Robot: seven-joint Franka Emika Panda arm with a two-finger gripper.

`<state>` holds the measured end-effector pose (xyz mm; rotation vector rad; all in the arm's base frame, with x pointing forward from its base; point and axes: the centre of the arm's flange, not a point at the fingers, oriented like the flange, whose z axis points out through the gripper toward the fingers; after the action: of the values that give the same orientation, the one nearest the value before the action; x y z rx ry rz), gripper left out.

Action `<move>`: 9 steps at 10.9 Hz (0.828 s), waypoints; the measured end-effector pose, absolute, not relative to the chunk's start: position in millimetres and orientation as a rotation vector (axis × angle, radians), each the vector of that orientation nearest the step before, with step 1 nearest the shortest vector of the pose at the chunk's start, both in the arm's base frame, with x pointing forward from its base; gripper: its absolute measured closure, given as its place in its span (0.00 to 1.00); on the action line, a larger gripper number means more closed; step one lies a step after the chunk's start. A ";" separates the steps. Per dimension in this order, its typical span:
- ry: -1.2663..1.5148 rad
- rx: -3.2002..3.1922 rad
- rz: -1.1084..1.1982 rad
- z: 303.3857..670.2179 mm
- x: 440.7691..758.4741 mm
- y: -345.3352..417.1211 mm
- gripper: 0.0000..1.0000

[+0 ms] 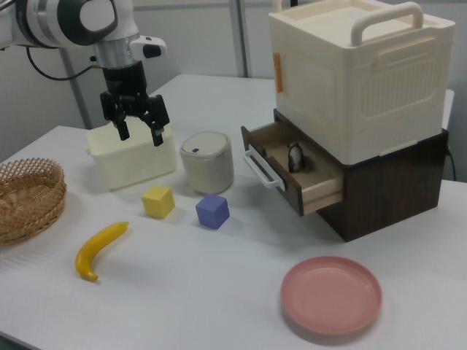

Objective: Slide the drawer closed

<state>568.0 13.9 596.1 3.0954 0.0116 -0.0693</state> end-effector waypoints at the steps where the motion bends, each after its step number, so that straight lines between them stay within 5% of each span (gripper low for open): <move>1: 0.010 3.095 -0.070 596.0 568.1 13.2 0.00; 9: 0.006 3.095 -0.072 595.3 568.4 11.3 0.00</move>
<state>568.4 11.3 595.3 3.0954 0.0057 -0.0716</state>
